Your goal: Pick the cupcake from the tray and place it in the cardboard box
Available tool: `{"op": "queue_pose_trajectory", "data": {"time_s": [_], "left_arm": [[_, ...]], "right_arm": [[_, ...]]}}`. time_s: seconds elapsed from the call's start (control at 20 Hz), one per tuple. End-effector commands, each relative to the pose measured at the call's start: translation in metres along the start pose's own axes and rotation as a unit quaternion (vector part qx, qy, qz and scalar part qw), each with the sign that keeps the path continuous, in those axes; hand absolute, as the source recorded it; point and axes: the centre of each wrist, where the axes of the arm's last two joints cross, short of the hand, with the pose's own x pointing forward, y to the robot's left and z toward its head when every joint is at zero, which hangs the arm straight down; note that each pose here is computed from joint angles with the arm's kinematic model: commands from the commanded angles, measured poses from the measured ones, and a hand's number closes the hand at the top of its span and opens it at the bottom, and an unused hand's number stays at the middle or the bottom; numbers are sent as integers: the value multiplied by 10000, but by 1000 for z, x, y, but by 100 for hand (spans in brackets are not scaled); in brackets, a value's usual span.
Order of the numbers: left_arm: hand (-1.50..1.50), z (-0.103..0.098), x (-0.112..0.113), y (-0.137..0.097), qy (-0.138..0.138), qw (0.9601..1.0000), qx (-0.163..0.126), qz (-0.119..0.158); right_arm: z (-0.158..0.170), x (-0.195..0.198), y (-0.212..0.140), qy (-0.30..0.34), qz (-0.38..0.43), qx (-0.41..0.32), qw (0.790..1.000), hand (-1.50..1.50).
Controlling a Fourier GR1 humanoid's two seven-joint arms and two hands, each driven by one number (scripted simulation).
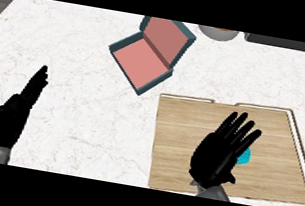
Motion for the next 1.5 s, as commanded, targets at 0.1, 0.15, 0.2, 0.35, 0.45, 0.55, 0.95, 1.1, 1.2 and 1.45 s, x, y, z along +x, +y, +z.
{"op": "queue_pose_trajectory", "data": {"time_s": [0.1, 0.15, 0.2, 0.35, 0.45, 0.55, 0.95, 1.1, 1.2, 1.45], "left_arm": [[0, -11, -7, 5, 14, 10000, -45, -12], [0, 3, -10, 13, -55, 9999, 41, -83], [0, -11, -7, 5, 24, 10000, -25, 59], [0, -12, 0, 10, -13, 10000, 78, -29], [0, 4, -25, 3, 32, 10000, -21, -30], [0, -9, -12, 13, -27, 10000, -35, -15], [0, -7, -8, -9, 3, 9999, -82, 88], [0, -12, 0, -5, -107, 9999, -105, 59], [0, -13, 1, -3, -101, 9999, -38, 50], [0, -13, 5, -10, -109, 9999, -32, 37]], "right_arm": [[-3, 9, 22, 792, 167, 297, 9963, -150], [-15, 2, 13, 790, 42, 353, 9962, 150], [-12, 10, 17, 793, 9, 334, 9963, 150], [4, 1, 21, 512, 465, -260, 9973, 150], [-18, 4, 26, 679, 792, -696, 9921, 150], [5, 10, 9, 627, 832, -891, 9906, 150], [-56, -11, -13, -1411, -1892, 87, 9717, 150], [-71, -22, -21, -2098, -2947, 621, 9302, 150], [-92, -30, -28, -2447, -3485, 773, 9015, 150], [-192, -82, -19, -2757, -4112, 573, 8669, 150]]}}
